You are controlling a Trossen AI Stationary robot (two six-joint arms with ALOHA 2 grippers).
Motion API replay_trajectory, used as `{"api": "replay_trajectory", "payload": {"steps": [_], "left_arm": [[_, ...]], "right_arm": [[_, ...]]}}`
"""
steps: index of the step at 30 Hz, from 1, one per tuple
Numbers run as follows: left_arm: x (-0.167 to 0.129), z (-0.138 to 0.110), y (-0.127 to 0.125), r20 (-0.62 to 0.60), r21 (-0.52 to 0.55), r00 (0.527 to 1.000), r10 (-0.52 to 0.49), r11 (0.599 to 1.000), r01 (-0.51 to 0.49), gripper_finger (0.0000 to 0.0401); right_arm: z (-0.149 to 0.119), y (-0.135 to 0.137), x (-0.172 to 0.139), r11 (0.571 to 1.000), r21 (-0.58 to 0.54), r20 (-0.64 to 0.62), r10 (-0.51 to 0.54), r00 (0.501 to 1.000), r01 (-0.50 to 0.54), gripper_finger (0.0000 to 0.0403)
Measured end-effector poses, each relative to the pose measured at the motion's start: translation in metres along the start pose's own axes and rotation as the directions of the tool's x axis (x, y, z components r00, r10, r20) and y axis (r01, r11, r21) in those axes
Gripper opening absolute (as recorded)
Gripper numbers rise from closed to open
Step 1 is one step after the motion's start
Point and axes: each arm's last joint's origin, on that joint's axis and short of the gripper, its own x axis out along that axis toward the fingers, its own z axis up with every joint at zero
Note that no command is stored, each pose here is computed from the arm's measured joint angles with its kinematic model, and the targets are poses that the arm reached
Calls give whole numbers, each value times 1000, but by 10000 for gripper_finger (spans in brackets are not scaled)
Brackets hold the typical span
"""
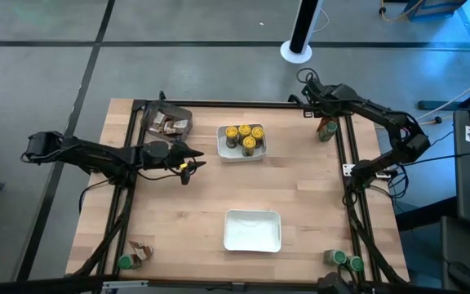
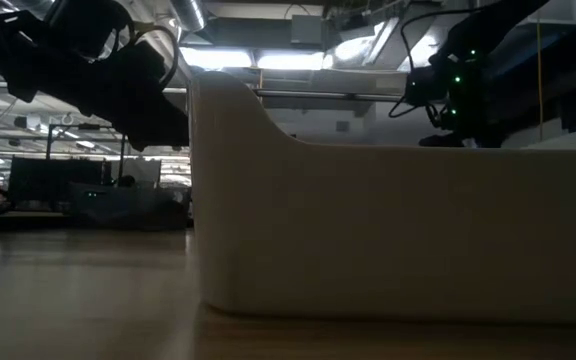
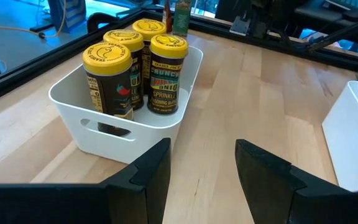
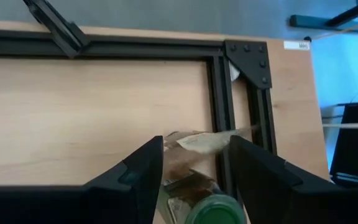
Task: Sort spices by type
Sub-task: Put the seasoning pack into the black bin
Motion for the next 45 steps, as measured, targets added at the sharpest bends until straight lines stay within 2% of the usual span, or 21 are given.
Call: {"api": "replay_trajectory", "payload": {"steps": [11,22,25,28,30,36,41,45], "left_arm": [[0,0,0,0,-1,1000,0,1000,0,164],[0,0,0,-4,-2,1000,1,1000,-1,164],[0,-1,0,-9,-2,1000,2,1000,-2,164],[0,-2,1,-24,1,1000,5,1000,-5,164],[0,-2,1,-24,1,1000,5,1000,-5,164],[0,-2,1,-22,1,1000,5,1000,-5,164],[0,-2,1,-22,1,1000,5,1000,-5,164],[0,-2,0,-21,1,1000,5,1000,-5,164]], "right_arm": [[-7,1,11,1000,9,-18,12,1000,-12,184],[4,1,-1,996,-81,4,32,999,-31,184],[10,2,-10,984,-164,7,74,997,-71,184],[15,3,-17,949,-286,-15,138,990,-137,184],[16,4,-20,910,-374,-37,178,983,-179,184],[15,3,-21,760,-625,-62,176,983,-175,184],[10,-2,-21,674,-722,-99,120,988,-155,184],[7,-5,-21,644,-755,-107,60,992,-120,184]]}}
